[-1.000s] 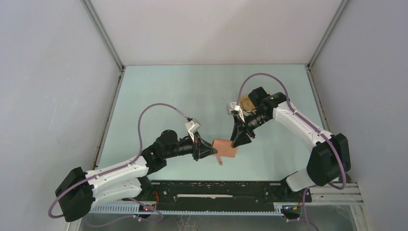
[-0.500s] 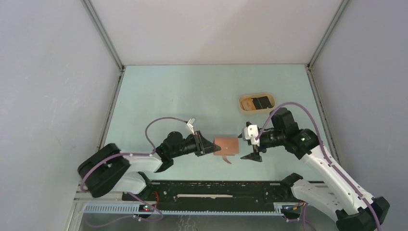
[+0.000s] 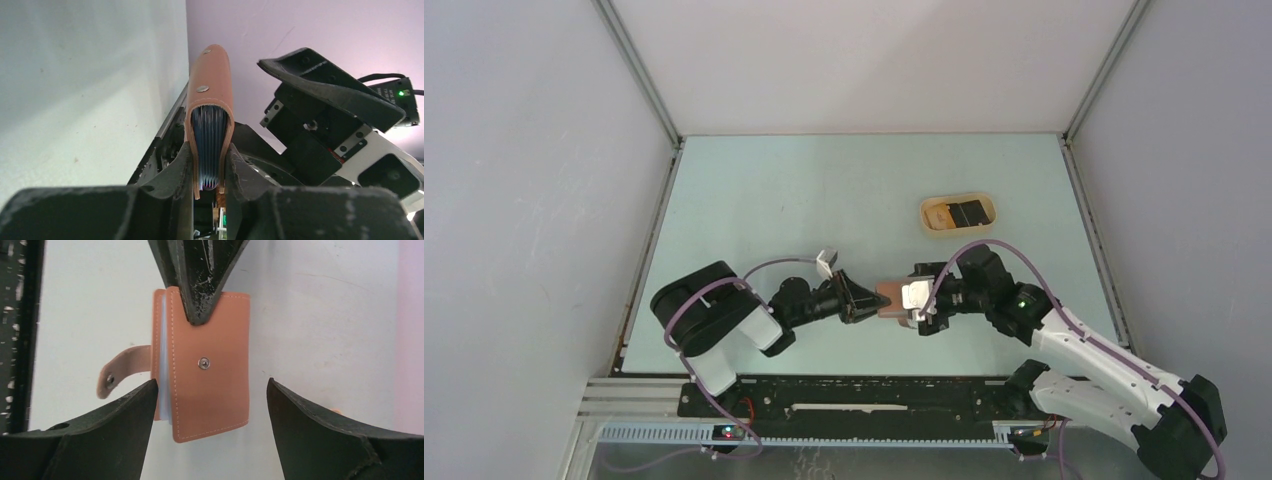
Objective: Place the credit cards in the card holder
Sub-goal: Open the card holder at the center of the board.
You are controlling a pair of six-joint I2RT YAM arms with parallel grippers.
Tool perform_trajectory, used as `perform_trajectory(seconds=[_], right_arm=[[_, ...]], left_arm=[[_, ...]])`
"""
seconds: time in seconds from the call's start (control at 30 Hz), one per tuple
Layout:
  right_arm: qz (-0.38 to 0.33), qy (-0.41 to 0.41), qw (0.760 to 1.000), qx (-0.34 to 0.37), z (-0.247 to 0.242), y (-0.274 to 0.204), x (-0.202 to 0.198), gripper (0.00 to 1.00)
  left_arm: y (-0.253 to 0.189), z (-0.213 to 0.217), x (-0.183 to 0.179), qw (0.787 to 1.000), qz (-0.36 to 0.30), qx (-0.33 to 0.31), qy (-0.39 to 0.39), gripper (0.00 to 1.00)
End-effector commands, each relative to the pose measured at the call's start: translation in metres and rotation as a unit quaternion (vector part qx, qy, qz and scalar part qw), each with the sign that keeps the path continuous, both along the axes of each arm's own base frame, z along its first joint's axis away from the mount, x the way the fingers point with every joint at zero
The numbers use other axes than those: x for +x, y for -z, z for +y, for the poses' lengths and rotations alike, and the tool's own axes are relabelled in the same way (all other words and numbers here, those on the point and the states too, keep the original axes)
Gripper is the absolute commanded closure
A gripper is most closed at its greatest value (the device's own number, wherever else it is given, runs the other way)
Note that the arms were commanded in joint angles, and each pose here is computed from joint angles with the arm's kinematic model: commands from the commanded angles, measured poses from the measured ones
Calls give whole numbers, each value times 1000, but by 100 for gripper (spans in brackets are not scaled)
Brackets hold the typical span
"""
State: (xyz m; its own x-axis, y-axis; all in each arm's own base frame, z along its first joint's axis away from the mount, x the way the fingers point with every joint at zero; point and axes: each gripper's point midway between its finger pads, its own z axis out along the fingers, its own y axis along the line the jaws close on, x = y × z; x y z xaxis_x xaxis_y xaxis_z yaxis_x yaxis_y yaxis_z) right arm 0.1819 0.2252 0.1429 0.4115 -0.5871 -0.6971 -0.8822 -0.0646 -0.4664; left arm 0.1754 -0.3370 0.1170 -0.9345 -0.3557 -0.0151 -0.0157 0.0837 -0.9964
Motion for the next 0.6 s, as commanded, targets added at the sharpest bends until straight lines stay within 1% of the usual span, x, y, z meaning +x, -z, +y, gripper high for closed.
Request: perform_trajectory(seconds=[0.0, 0.1, 0.27, 0.33, 0.4, 0.43, 0.47, 0.57], right_arm=[[-58, 21, 998, 2, 4, -9, 20, 13], [-64, 22, 998, -2, 3, -8, 20, 16], [-72, 9, 997, -2, 6, -11, 15, 31], [-75, 4, 997, -6, 8, -9, 14, 40], [-80, 4, 997, -14, 9, -7, 15, 52], [-83, 6, 996, -18, 9, -6, 16, 59], [-85, 7, 996, -23, 9, -4, 16, 68], [-86, 9, 996, -25, 9, -4, 17, 85]], left_arm=[[-40, 1, 1, 997, -47, -66, 3, 100], [-38, 2, 1, 997, -48, -62, 3, 100], [-32, 6, 1, 997, -46, -54, -1, 100], [-29, 6, 2, 998, -43, -51, -1, 98], [-28, 5, 2, 998, -42, -50, 2, 96], [-28, 5, 2, 998, -43, -51, 3, 94], [-27, 5, 2, 998, -42, -50, 4, 90], [-27, 5, 2, 998, -44, -49, 6, 77]])
